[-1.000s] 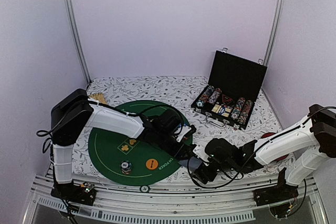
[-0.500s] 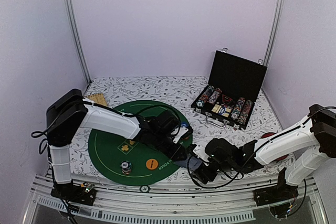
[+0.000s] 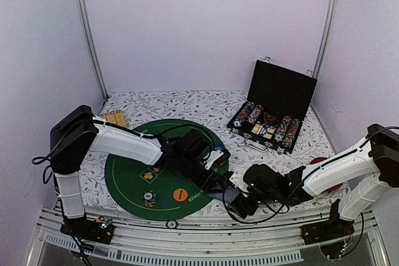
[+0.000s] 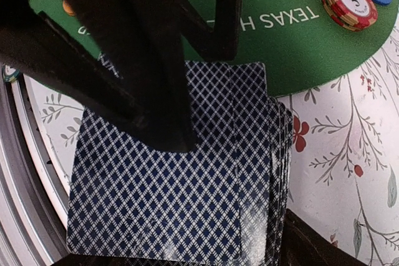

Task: Distribute texas hold em gaming equipment
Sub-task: Pick up the poker card from the face-down deck piles.

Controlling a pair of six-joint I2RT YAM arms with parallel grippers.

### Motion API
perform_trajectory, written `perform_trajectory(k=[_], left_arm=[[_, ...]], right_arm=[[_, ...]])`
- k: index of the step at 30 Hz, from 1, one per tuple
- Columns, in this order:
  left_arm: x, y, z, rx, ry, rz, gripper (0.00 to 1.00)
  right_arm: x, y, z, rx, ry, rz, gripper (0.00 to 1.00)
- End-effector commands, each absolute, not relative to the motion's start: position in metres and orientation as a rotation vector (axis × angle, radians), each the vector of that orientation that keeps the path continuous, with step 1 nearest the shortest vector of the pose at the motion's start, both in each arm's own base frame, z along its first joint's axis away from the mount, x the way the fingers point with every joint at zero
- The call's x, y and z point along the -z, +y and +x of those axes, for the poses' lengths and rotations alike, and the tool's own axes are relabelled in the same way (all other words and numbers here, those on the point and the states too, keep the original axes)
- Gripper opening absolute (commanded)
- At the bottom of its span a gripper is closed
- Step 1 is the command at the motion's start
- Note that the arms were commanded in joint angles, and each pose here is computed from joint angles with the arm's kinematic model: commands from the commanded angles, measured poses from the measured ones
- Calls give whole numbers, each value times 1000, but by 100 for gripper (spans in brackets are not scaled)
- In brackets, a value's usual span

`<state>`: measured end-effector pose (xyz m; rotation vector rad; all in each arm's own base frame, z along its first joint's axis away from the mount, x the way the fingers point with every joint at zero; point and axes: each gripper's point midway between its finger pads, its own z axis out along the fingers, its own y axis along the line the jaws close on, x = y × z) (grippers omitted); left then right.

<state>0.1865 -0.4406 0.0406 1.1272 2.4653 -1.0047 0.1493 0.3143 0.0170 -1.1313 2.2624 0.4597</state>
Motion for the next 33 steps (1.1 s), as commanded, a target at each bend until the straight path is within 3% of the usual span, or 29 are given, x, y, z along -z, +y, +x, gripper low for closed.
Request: perform_trajectory(k=[1, 15, 33], left_arm=[[-43, -436, 191, 1007, 2464, 1110, 56], [-62, -427, 207, 1000, 2446, 1037, 63], [-40, -425, 188, 1109, 2535, 1048, 54]], right_arm=[[-22, 314, 150, -442, 2260, -1126, 81], [-23, 314, 150, -443, 2259, -1126, 82], [-24, 315, 150, -445, 2253, -1131, 82]])
